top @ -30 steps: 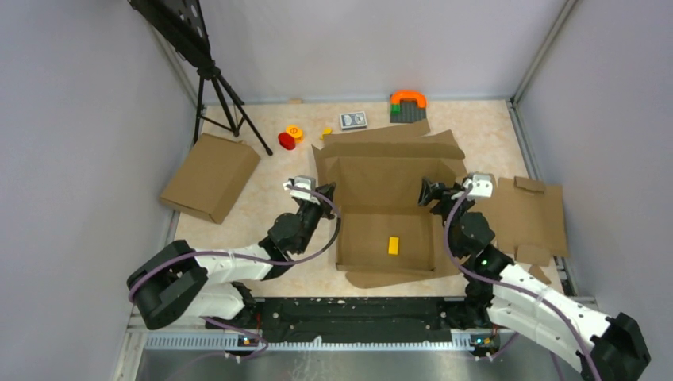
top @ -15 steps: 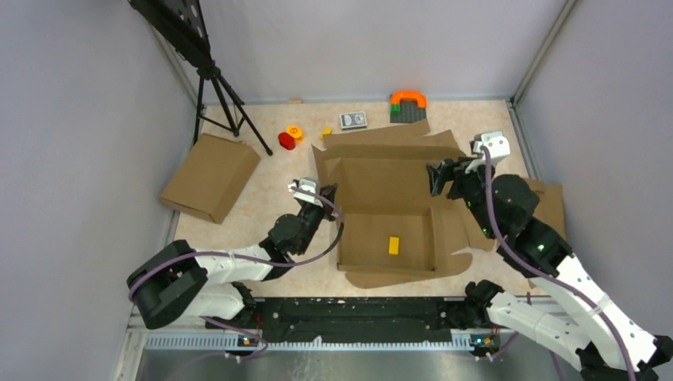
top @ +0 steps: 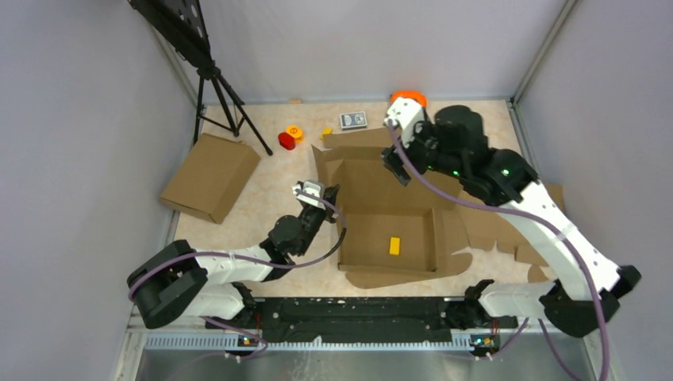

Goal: Fold the paper box
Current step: Close the paper box at the center of the board.

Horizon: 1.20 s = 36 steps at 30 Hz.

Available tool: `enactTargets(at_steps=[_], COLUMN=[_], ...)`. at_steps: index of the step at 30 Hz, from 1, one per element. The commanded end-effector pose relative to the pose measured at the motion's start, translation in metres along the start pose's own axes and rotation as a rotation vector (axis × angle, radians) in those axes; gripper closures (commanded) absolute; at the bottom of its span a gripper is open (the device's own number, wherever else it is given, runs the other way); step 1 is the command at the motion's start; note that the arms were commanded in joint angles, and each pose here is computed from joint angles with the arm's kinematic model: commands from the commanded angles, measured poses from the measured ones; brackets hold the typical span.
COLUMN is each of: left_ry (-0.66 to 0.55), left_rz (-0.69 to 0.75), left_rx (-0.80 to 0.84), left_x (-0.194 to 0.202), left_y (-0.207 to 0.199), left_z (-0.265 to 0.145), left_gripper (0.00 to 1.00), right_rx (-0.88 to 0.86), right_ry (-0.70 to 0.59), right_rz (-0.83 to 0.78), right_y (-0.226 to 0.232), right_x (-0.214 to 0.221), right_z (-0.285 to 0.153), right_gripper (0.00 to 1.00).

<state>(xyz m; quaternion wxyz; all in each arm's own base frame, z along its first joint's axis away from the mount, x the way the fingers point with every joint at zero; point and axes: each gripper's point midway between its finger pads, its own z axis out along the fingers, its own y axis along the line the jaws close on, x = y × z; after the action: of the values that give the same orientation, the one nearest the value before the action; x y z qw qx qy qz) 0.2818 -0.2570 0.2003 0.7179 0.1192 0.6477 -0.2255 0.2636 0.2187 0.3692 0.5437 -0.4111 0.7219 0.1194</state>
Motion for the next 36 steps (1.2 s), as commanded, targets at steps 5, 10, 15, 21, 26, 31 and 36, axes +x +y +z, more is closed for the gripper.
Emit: enactTargets(at_steps=[5, 10, 15, 21, 26, 31, 36], left_ry=[-0.022, -0.020, -0.029, 0.030, 0.174, 0.298, 0.321], left_rz=[0.022, 0.026, 0.015, -0.006, -0.077, -0.168, -0.255], left_rx=[0.051, 0.052, 0.055, 0.080, 0.131, 0.060, -0.071], left_x=[-0.001, 0.000, -0.002, -0.002, 0.006, 0.012, 0.006], left_y=[-0.008, -0.008, -0.010, -0.017, -0.028, -0.018, 0.015], left_z=[-0.005, -0.006, -0.005, -0.007, -0.021, -0.039, -0.045], left_gripper=[0.99, 0.99, 0.98, 0.92, 0.63, 0.50, 0.51], right_rx=[0.029, -0.027, -0.134, -0.130, -0.124, -0.155, -0.171], right_ry=[0.084, 0.151, 0.175, 0.096, 0.059, 0.042, 0.034], right_rz=[-0.175, -0.269, -0.302, -0.295, -0.290, -0.289, -0.296], right_y=[-0.014, -0.009, 0.017, 0.019, 0.022, 0.031, 0.035], right_x=[0.005, 0.022, 0.031, 0.021, 0.024, 0.031, 0.035], right_z=[0.032, 0.049, 0.052, 0.037, 0.029, 0.026, 0.024], right_gripper=[0.28, 0.29, 0.44, 0.85, 1.00, 1.00, 1.00])
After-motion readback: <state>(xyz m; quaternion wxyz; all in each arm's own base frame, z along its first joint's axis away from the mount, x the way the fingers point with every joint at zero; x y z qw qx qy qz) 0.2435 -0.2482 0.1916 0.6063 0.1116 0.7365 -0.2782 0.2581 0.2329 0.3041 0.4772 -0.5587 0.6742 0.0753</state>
